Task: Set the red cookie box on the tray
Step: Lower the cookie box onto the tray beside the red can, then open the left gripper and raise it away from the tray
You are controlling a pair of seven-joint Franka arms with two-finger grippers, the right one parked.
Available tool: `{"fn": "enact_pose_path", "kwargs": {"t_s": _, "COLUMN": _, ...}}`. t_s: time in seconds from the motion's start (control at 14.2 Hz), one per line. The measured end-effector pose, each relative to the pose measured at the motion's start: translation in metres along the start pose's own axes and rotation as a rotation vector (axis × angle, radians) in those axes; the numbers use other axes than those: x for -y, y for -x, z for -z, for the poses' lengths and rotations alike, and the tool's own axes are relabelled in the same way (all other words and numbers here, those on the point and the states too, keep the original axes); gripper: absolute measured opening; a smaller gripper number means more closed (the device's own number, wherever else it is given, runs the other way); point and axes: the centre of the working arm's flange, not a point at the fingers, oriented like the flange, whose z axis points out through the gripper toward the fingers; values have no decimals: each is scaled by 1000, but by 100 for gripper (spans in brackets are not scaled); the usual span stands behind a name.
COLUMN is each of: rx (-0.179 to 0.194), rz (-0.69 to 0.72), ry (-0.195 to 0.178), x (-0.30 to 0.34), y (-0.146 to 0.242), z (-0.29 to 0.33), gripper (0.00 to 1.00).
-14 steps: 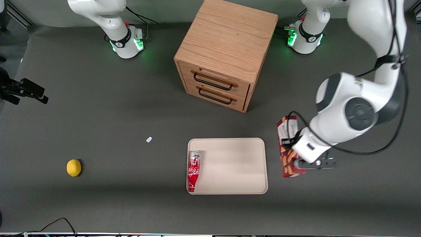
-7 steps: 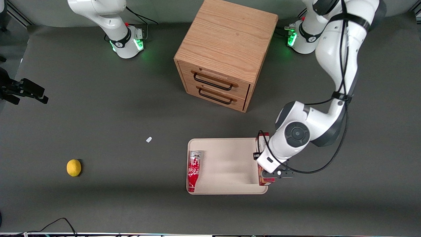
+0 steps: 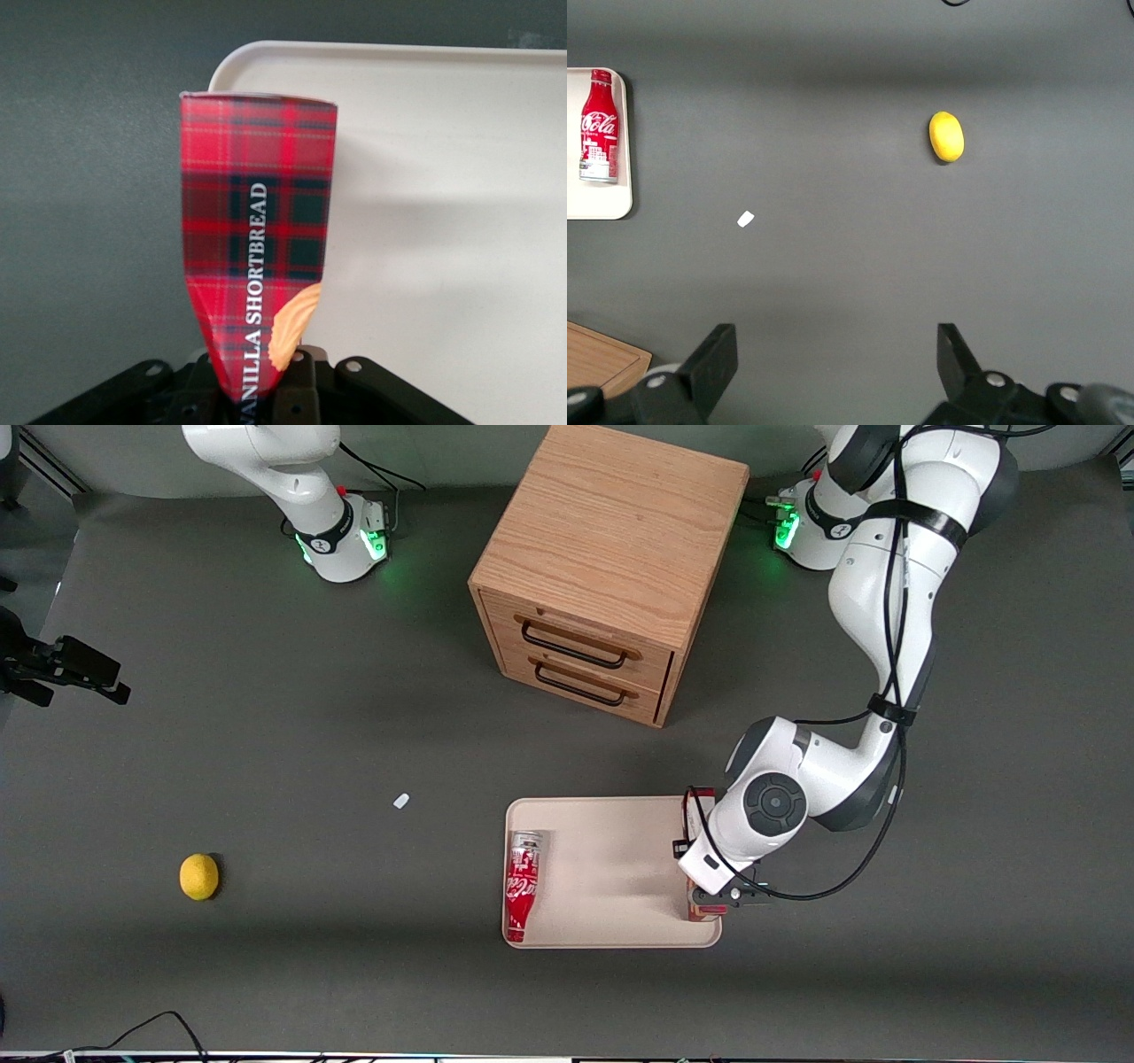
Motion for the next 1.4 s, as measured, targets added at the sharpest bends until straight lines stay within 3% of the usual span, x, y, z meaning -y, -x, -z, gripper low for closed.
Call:
{"fn": "enact_pose_path", "kwargs": {"t_s": 0.28, "rx": 1, "rz": 1, "ry": -3, "x": 1, "y": 0, "z": -2, "gripper": 17}}
{"fn": "enact_pose_path", "kwargs": {"t_s": 0.35, "rx": 1, "rz": 2, "ry": -4, "x": 1, "y": 0, "z": -2, "gripper": 22}}
{"fn": "enact_pose_path", "kwargs": {"t_s": 0.49, "rx": -12, "rz": 0, "ry": 0, "x": 1, "y": -2, "z": -2, "gripper": 43}}
{"fn": "enact_pose_path", "kwargs": {"t_s": 0.63, "rx": -50, "rz": -3, "ry": 21, "x": -2, "y": -5, "z": 1, "gripper": 65}}
{"fn": "enact_pose_path", "kwargs": {"t_s": 0.84, "rx": -64, "rz": -5, "ry": 29, "x": -4, "y": -6, "z": 3, "gripper": 96}}
{"fn": "enact_pose_path", "kwargs": {"t_s": 0.91, "rx": -67, "rz": -4, "ry": 31, "x": -4, "y": -6, "z": 4, "gripper": 100}}
{"fn": "enact_pose_path", "kwargs": {"t_s": 1.12, "rx": -105, "rz": 9, "ry": 45, "x": -1, "y": -15, "z": 33, "gripper": 100}}
{"fn": "enact_pose_path", "kwargs": {"t_s": 1.4, "rx": -158, "rz": 66, "ry": 55, "x": 34, "y": -23, "z": 119, "gripper": 100}}
